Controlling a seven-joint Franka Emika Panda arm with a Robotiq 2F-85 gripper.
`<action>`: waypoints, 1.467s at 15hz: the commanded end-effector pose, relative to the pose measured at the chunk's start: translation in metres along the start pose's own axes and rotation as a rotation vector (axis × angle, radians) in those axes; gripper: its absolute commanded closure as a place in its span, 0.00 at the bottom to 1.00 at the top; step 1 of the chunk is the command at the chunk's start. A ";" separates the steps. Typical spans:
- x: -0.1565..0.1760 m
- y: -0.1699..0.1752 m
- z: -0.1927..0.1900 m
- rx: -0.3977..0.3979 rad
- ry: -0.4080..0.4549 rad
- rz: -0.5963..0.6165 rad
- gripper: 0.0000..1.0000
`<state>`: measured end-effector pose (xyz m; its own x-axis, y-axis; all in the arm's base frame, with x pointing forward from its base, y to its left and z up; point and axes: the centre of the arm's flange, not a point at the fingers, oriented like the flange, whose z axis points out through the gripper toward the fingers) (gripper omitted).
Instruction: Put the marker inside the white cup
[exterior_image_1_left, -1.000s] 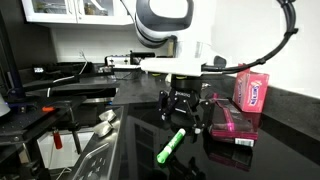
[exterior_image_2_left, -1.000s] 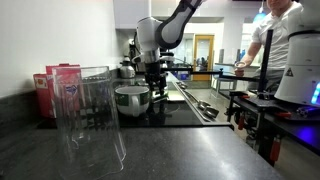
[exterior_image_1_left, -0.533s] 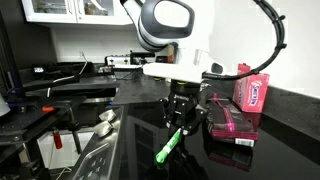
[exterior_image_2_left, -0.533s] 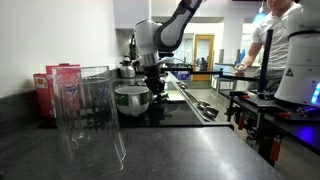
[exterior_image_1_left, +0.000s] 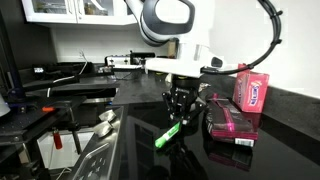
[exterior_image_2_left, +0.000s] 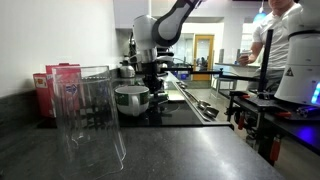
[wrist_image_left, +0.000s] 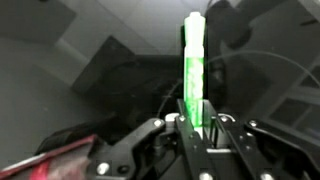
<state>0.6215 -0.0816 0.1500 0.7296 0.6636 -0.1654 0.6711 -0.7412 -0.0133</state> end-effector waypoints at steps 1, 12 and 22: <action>-0.001 -0.028 -0.048 0.022 0.188 0.067 0.95; -0.009 -0.102 -0.141 -0.088 0.744 0.344 0.95; 0.011 -0.110 -0.151 -0.427 1.036 0.402 0.95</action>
<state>0.5899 0.0390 0.3370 0.5677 0.3017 0.7660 0.2730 -0.9468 0.1707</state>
